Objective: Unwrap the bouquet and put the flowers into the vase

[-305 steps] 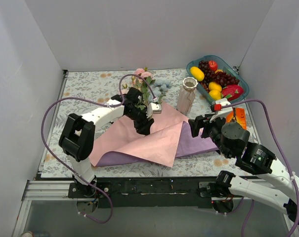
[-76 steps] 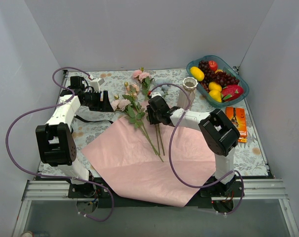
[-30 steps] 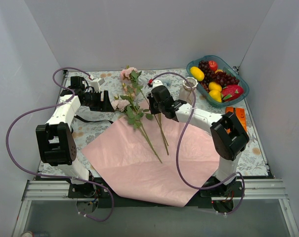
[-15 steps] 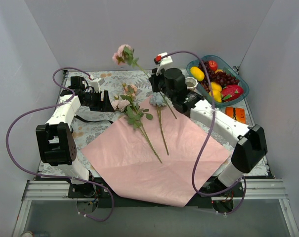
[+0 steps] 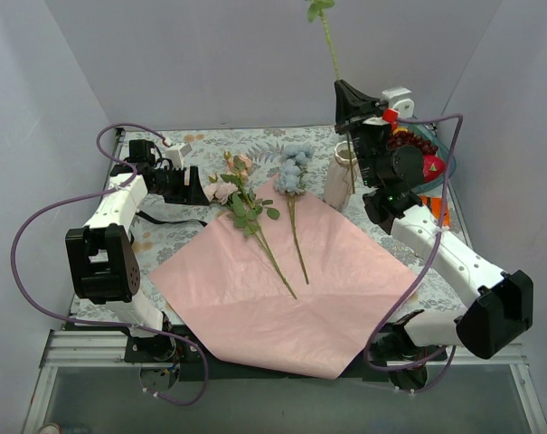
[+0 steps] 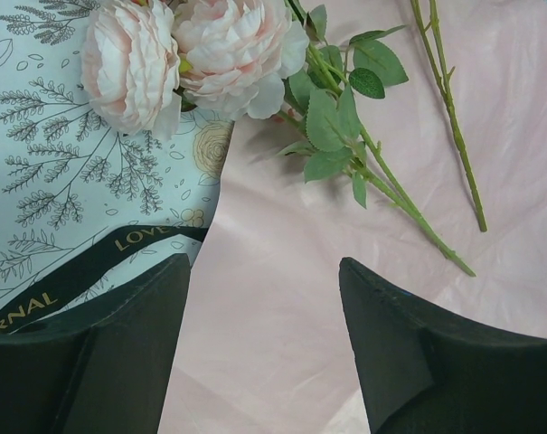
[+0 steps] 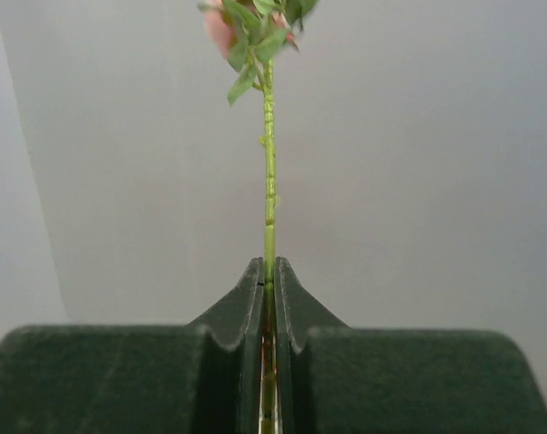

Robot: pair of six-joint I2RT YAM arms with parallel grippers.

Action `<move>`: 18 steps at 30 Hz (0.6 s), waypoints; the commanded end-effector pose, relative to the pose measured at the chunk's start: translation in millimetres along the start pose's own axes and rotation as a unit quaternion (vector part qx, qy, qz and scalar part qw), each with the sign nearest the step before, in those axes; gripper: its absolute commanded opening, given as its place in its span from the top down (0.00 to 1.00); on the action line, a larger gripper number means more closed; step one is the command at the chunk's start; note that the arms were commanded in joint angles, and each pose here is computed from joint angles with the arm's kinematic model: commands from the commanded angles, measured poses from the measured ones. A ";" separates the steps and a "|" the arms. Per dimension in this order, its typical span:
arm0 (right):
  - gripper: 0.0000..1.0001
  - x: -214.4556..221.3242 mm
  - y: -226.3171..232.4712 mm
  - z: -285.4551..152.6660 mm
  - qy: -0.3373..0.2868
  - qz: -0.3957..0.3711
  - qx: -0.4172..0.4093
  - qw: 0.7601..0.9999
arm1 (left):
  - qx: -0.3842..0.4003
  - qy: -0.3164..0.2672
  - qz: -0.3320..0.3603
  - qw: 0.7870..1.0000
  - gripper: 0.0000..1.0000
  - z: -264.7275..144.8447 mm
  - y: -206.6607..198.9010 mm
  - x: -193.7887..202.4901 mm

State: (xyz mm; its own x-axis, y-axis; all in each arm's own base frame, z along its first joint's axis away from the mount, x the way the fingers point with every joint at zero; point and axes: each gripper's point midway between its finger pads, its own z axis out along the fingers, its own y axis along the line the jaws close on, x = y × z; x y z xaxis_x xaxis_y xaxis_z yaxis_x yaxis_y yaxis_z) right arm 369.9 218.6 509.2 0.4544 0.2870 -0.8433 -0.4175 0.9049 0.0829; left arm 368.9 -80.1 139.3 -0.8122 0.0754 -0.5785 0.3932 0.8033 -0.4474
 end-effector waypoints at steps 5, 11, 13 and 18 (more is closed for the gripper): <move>0.99 -68.2 -34.5 -6.7 -0.264 -0.041 -0.054 0.962 | 0.002 -0.015 0.014 1.000 0.33 -6.9 -2.0 -20.2; 0.99 -66.4 -40.4 5.6 -0.293 0.001 -0.093 0.952 | 0.019 -0.031 0.025 0.999 0.33 -15.2 -12.1 -40.6; 0.99 -67.4 -45.8 10.5 -0.301 0.010 -0.094 0.949 | 0.021 -0.036 0.030 0.999 0.33 -18.3 -15.1 -44.1; 0.99 -65.1 -53.3 22.8 -0.322 0.008 -0.120 0.939 | 0.014 -0.030 0.042 0.999 0.33 -20.4 -13.2 -41.2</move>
State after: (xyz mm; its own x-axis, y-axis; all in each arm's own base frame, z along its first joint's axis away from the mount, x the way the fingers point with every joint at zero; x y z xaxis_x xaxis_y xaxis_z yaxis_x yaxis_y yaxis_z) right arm 455.8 182.2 477.3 0.5761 0.3805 -0.7234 -0.5150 0.8562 0.0403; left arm 390.3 -82.0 168.0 -0.7765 0.0803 -0.6250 0.4324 0.7894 -0.4357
